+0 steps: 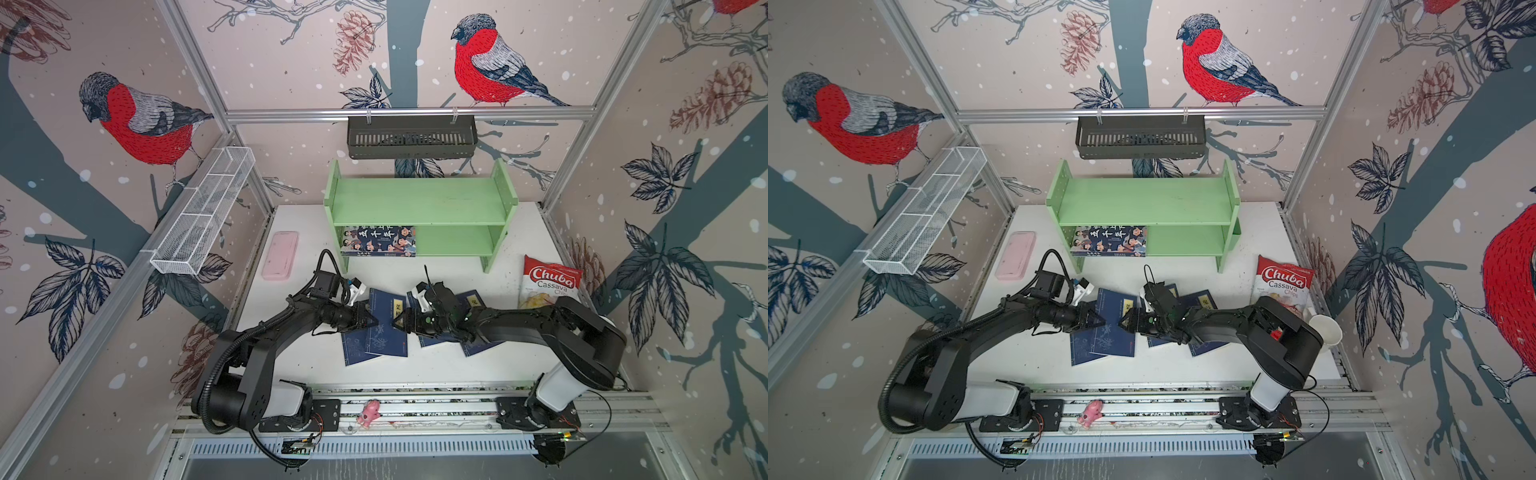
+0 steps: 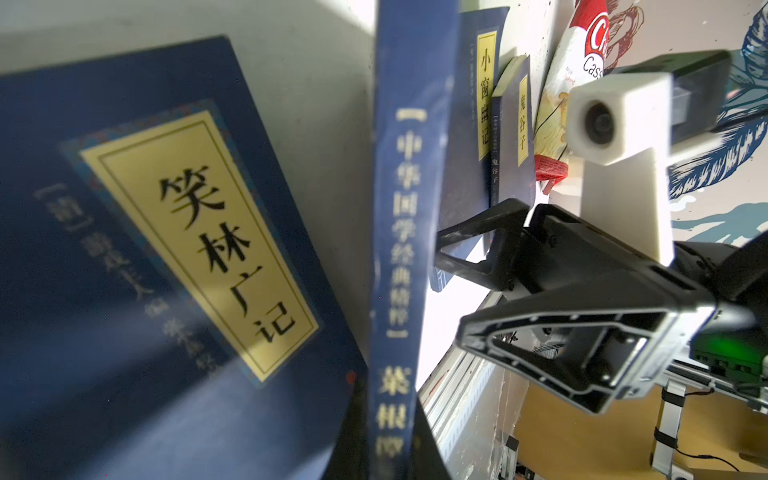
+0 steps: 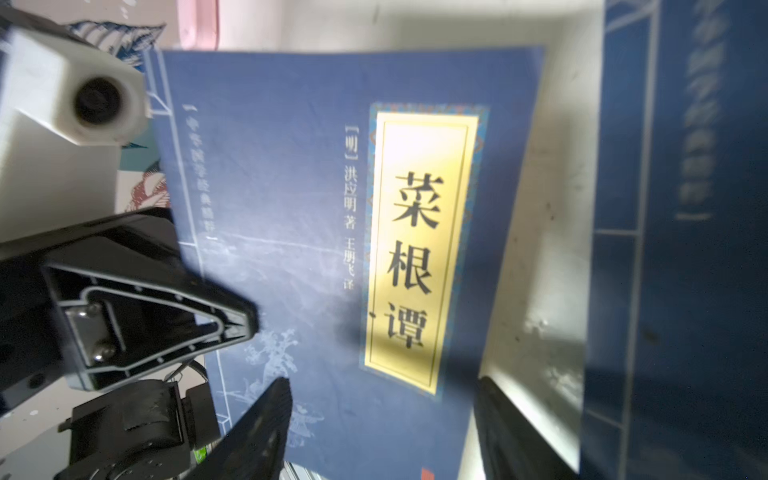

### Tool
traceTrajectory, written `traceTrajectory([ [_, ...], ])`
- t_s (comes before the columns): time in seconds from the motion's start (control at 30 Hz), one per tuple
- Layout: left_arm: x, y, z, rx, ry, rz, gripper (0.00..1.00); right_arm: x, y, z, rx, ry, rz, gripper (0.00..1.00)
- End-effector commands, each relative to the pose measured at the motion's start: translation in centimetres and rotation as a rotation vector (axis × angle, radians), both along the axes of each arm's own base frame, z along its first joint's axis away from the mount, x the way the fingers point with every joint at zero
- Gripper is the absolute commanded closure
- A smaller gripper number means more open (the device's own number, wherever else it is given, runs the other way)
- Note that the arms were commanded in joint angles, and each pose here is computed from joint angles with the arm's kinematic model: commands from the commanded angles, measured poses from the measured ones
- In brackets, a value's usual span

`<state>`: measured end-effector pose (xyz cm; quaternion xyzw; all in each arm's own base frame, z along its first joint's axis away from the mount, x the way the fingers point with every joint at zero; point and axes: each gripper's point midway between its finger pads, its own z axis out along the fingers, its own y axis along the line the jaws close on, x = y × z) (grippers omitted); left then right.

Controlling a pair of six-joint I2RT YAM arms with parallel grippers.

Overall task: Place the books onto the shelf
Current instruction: 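Grasp the dark blue book edges with both grippers and lift them upright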

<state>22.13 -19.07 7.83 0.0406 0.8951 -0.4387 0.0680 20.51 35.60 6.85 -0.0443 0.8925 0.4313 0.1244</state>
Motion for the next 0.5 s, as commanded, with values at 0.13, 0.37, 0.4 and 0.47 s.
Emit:
traceTrajectory([
  [0.13, -0.2, -0.5, 4.8, -0.072, -0.135, -0.031, 1.0, 1.2, -1.8, 5.3, 0.081, -0.149, -0.123, 0.24],
  [0.37, -2.3, -1.0, 9.5, -0.156, -0.173, -0.12, 1.0, -0.7, -3.1, 10.1, 0.168, -0.23, -0.124, 0.2],
  [0.4, -2.6, -1.2, 10.5, -0.175, -0.188, -0.137, 1.0, -0.9, -3.3, 11.1, 0.182, -0.25, -0.127, 0.2],
  [0.47, -2.6, -1.4, 12.6, -0.207, -0.233, -0.157, 1.0, -1.2, -4.0, 13.0, 0.214, -0.291, -0.148, 0.19],
])
